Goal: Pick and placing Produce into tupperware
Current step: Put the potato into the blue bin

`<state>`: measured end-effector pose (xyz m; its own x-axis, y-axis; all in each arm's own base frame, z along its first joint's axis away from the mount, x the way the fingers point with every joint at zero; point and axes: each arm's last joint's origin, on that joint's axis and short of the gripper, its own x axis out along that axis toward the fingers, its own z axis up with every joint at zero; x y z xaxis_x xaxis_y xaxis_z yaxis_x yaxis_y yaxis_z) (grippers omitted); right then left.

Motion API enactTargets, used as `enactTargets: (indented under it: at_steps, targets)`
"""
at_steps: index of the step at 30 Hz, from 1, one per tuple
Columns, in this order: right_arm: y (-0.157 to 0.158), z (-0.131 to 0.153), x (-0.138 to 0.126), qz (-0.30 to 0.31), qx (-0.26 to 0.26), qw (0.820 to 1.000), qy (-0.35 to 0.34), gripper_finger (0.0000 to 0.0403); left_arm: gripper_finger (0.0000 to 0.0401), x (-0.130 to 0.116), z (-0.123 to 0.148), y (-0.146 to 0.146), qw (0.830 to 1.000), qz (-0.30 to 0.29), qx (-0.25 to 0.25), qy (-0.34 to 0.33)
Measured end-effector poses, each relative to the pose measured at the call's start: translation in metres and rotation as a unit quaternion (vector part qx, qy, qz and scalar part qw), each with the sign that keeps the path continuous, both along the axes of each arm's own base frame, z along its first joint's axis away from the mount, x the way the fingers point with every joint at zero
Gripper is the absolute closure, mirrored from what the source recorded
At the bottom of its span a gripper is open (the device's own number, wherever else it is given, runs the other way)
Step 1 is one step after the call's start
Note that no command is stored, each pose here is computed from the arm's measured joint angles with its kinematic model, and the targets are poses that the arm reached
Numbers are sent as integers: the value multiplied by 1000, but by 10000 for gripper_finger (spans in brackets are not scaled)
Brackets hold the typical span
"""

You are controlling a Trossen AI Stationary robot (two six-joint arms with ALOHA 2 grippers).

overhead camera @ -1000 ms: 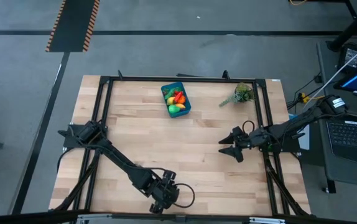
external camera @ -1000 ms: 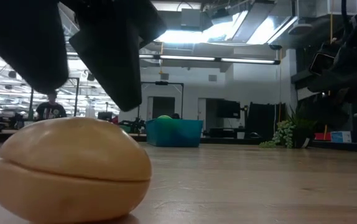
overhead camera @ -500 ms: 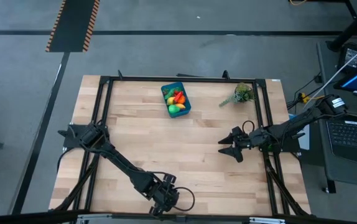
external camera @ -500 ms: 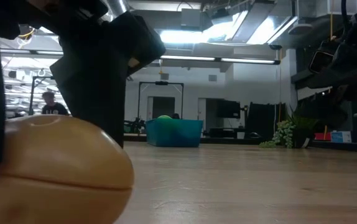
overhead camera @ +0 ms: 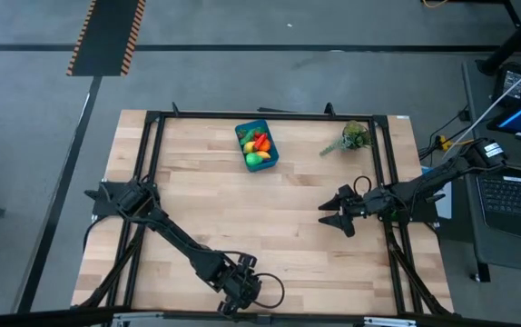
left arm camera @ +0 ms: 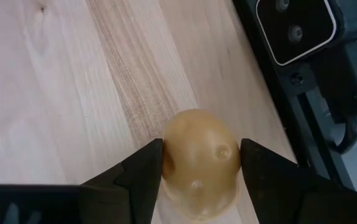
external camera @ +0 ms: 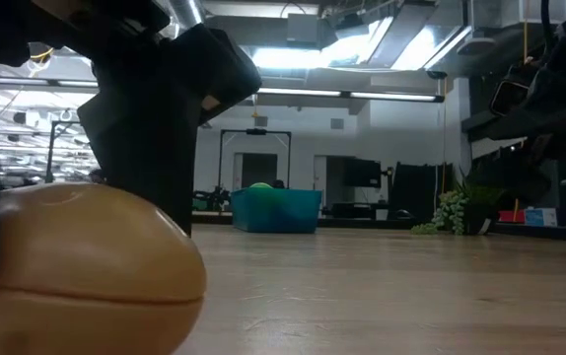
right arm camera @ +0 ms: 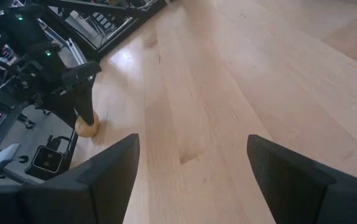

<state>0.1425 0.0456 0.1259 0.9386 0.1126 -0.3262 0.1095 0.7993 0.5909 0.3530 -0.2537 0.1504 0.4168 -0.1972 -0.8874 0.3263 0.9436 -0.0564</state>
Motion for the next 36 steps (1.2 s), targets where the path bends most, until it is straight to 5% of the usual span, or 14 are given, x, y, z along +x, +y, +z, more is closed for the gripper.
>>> enactTargets:
  at_steps: [17,28,36]
  targets:
    - [0,0,0,1,-1,1000,0,104,241,0,-4,0,1000,1,-8,15]
    - [0,0,0,2,-3,1000,2,104,259,-13,35,12,1000,-4,5,9]
    - [1,-1,-1,6,-3,1000,4,104,343,-21,51,22,999,14,36,11]
